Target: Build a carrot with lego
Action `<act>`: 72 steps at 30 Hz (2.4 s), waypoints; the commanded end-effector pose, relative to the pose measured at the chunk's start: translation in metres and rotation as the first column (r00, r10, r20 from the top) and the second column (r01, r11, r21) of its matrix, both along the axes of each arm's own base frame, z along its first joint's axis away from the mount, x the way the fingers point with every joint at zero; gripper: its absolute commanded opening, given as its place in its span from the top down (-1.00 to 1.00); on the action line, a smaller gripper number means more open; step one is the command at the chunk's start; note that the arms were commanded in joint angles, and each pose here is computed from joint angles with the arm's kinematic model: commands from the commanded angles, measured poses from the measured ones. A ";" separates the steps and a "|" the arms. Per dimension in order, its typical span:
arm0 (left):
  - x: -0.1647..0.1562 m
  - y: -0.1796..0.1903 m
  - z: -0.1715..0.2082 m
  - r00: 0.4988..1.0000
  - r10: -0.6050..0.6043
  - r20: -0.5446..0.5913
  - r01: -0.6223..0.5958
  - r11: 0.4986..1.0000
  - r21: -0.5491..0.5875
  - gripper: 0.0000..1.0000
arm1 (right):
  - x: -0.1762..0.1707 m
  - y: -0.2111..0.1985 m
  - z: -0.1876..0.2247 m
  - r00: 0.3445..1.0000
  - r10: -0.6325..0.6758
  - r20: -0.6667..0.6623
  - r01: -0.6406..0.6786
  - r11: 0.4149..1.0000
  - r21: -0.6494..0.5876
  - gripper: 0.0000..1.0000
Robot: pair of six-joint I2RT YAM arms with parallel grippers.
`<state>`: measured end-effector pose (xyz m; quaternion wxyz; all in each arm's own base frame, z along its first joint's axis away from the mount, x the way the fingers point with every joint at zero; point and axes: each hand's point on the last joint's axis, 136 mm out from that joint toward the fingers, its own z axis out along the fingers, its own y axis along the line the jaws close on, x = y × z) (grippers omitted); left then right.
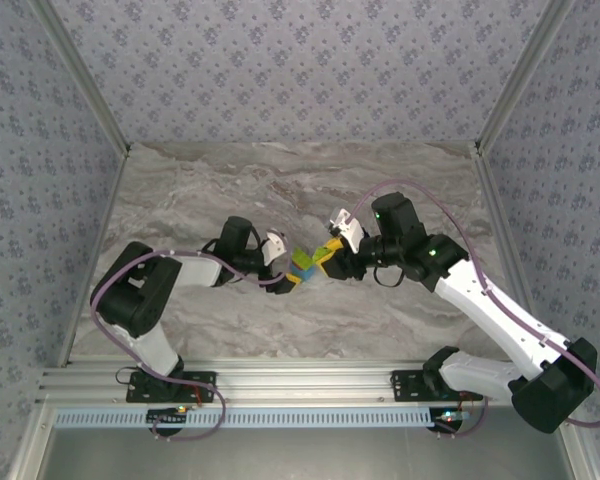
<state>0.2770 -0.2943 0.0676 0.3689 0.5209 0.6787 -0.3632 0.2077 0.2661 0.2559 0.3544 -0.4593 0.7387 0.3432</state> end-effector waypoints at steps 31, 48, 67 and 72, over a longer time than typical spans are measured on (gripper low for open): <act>0.024 -0.026 0.011 1.000 -0.002 0.003 0.002 1.000 -0.019 -0.95 | -0.002 0.007 0.001 0.999 0.027 -0.021 -0.026 0.999 0.024 0.41; 0.021 -0.037 0.014 0.999 -0.050 -0.020 0.049 0.997 -0.064 -0.36 | 0.000 0.007 -0.007 0.999 0.026 -0.036 -0.026 1.000 0.011 0.42; 0.017 -0.048 0.014 0.996 -0.086 -0.036 0.084 0.996 -0.042 -0.30 | -0.001 0.002 -0.009 0.999 0.018 -0.047 -0.018 1.000 0.019 0.42; 0.015 -0.047 0.011 0.995 -0.088 -0.038 0.086 0.996 -0.034 -0.32 | -0.001 0.000 -0.009 0.999 0.016 -0.045 -0.015 1.000 0.020 0.42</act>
